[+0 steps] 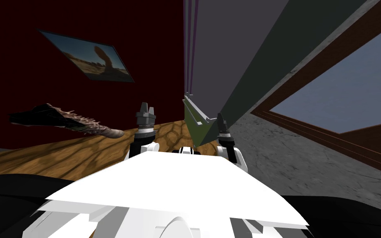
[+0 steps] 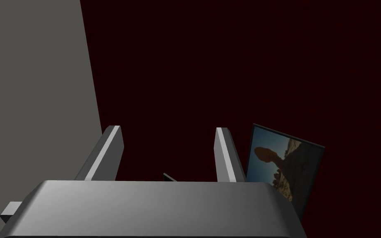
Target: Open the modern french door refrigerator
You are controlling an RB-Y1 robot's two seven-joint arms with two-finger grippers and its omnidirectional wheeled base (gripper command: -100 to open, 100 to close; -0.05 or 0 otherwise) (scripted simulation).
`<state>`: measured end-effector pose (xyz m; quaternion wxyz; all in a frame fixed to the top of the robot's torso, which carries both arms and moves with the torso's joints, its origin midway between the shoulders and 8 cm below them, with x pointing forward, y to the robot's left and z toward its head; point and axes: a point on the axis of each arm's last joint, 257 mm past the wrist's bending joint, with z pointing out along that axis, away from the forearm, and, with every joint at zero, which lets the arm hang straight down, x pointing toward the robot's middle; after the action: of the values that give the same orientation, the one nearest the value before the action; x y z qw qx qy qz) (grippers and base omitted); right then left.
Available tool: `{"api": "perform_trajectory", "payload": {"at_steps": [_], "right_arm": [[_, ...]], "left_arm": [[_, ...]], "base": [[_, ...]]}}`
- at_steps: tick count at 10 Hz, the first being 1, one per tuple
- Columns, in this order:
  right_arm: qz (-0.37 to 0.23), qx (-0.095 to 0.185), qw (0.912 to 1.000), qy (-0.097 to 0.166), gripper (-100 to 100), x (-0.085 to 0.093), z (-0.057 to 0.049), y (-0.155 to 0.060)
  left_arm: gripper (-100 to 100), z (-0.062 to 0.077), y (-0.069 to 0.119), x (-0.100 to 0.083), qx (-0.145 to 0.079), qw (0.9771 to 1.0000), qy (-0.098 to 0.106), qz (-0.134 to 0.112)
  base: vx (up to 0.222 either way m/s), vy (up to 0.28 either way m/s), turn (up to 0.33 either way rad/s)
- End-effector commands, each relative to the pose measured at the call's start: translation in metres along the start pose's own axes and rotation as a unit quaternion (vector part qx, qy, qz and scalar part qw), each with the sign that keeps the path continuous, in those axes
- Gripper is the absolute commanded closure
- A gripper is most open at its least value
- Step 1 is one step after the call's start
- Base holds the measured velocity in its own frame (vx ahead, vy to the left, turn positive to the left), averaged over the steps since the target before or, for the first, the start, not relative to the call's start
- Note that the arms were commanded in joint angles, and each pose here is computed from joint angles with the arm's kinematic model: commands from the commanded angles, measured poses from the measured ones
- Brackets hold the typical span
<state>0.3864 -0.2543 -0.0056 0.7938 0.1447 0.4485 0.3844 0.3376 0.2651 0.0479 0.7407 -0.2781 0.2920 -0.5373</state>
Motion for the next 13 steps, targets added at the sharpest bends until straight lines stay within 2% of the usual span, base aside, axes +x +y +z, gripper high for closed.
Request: {"api": "perform_trajectory", "payload": {"at_steps": [1, 2, 3, 4, 5, 6, 7, 8, 9, 10, 11, 12, 13], "right_arm": [[-0.057, 0.0, 0.9982, 0.016, -100, 0.009, 0.0, -0.007], [-0.098, 0.0, 0.9947, 0.03, -100, 0.016, 0.001, -0.014], [-0.107, 0.0, 0.9938, 0.03, -100, 0.016, 0.001, -0.014], [-0.147, 0.0, 0.9882, 0.044, -100, 0.024, 0.001, -0.021], [-0.158, -0.001, 0.9865, 0.044, -100, 0.024, 0.001, -0.021], [-0.197, -0.001, 0.9788, 0.057, -100, 0.031, 0.001, -0.028], [-0.21, -0.002, 0.976, 0.057, -100, 0.032, 0.001, -0.028], [-0.247, -0.003, 0.9665, 0.07, -100, 0.039, 0.001, -0.036], [-0.262, -0.005, 0.9625, 0.071, -100, 0.039, 0.001, -0.036], [-0.295, -0.006, 0.9518, 0.083, -100, 0.046, 0.001, -0.044], [-0.312, -0.008, 0.9464, 0.084, -100, 0.046, 0.001, -0.044], [-0.344, -0.009, 0.9341, 0.096, -100, 0.053, 0.0, -0.052], [-0.36, -0.012, 0.9277, 0.097, -100, 0.054, 0.0, -0.052]], "left_arm": [[0, 0.0, 0.0, 0.0, 0.0, 1.0, 0.0, 0.0], [0, 0.0, 0.0, 0.0, 0.0, 1.0, 0.0, 0.0], [0, 0.0, 0.0, 0.0, 0.0, 1.0, 0.0, 0.0], [0, 0.0, 0.0, 0.0, 0.0, 1.0, 0.0, 0.0], [0, 0.0, 0.0, 0.0, 0.0, 1.0, 0.0, 0.0], [0, 0.0, 0.0, 0.0, 0.0, 1.0, 0.0, 0.0], [0, 0.0, 0.0, 0.0, 0.0, 1.0, 0.0, 0.0], [0, 0.0, 0.0, 0.0, 0.0, 1.0, 0.0, 0.0], [0, 0.0, 0.0, 0.0, 0.0, 1.0, 0.0, 0.0], [0, 0.0, 0.0, 0.0, 0.0, 1.0, 0.0, 0.0], [0, 0.0, 0.0, 0.0, 0.0, 1.0, 0.0, 0.0], [0, 0.0, 0.0, 0.0, 0.0, 1.0, 0.0, 0.0], [0, 0.0, 0.0, 0.0, 0.0, 1.0, 0.0, 0.0]], "base": [[-0.031, 0.032, -0.014], [-0.029, 0.034, -0.027], [-0.028, 0.032, -0.012], [-0.033, 0.037, -0.025], [-0.03, 0.037, -0.012], [-0.038, 0.04, -0.02], [-0.03, 0.033, -0.014], [-0.03, 0.037, -0.02], [-0.033, 0.029, -0.013], [-0.036, 0.031, -0.021], [-0.028, 0.03, -0.012], [-0.029, 0.035, -0.018], [-0.023, 0.028, -0.011]]}}
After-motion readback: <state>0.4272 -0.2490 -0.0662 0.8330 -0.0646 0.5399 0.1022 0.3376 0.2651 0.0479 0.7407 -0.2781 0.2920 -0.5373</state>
